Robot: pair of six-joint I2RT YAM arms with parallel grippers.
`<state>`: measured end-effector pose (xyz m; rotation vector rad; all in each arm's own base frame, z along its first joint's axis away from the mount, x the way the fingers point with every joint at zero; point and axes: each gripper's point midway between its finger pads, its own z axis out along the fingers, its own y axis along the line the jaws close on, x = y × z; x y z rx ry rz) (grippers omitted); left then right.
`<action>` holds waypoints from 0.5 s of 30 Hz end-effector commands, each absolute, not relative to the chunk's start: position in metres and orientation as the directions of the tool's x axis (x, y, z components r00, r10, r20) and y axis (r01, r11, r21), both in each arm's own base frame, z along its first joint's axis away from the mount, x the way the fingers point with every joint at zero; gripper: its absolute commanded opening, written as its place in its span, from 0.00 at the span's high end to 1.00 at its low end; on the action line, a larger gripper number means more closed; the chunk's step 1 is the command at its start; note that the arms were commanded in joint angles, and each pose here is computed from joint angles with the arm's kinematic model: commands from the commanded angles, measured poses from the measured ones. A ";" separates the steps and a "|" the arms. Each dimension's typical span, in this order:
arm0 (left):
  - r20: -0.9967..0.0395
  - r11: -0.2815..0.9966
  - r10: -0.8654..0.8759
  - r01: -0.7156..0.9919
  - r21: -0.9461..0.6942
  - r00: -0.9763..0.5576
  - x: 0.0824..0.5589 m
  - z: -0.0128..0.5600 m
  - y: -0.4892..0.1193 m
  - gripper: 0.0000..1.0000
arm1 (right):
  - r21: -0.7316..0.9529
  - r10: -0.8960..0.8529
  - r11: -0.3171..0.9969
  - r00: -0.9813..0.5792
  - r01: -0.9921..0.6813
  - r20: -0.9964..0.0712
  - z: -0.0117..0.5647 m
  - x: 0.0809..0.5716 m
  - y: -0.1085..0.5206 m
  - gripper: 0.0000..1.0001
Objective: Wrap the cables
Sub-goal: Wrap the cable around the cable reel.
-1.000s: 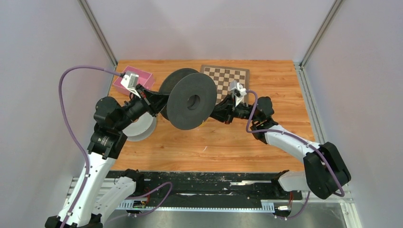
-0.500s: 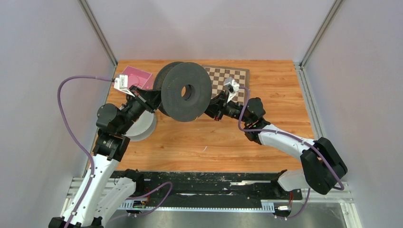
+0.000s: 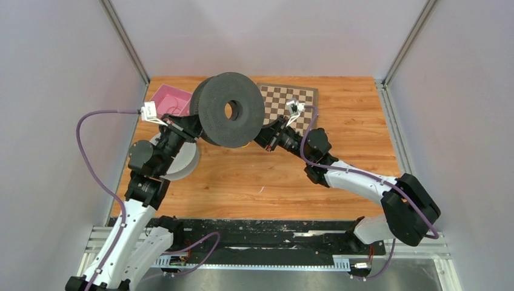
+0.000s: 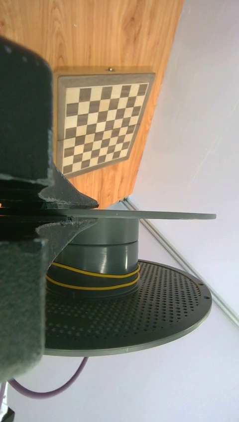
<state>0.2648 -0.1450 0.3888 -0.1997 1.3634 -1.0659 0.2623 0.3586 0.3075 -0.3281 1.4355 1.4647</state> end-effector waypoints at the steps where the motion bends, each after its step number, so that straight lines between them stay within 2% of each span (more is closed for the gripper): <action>1: -0.570 0.443 -0.820 0.578 -0.685 -0.047 0.252 0.436 -0.132 1.00 | 0.658 0.540 0.169 -0.490 -0.734 -0.684 0.326 0.259 0.362 0.96; 5: -0.504 0.397 -0.863 0.555 -0.731 -0.046 0.257 0.429 -0.126 1.00 | 0.696 0.578 0.180 -0.498 -0.695 -0.647 0.326 0.266 0.360 0.94; 15: -0.374 0.289 -0.925 0.524 -0.801 -0.061 0.269 0.419 -0.120 1.00 | 0.731 0.583 0.237 -0.508 -0.640 -0.634 0.305 0.277 0.375 0.92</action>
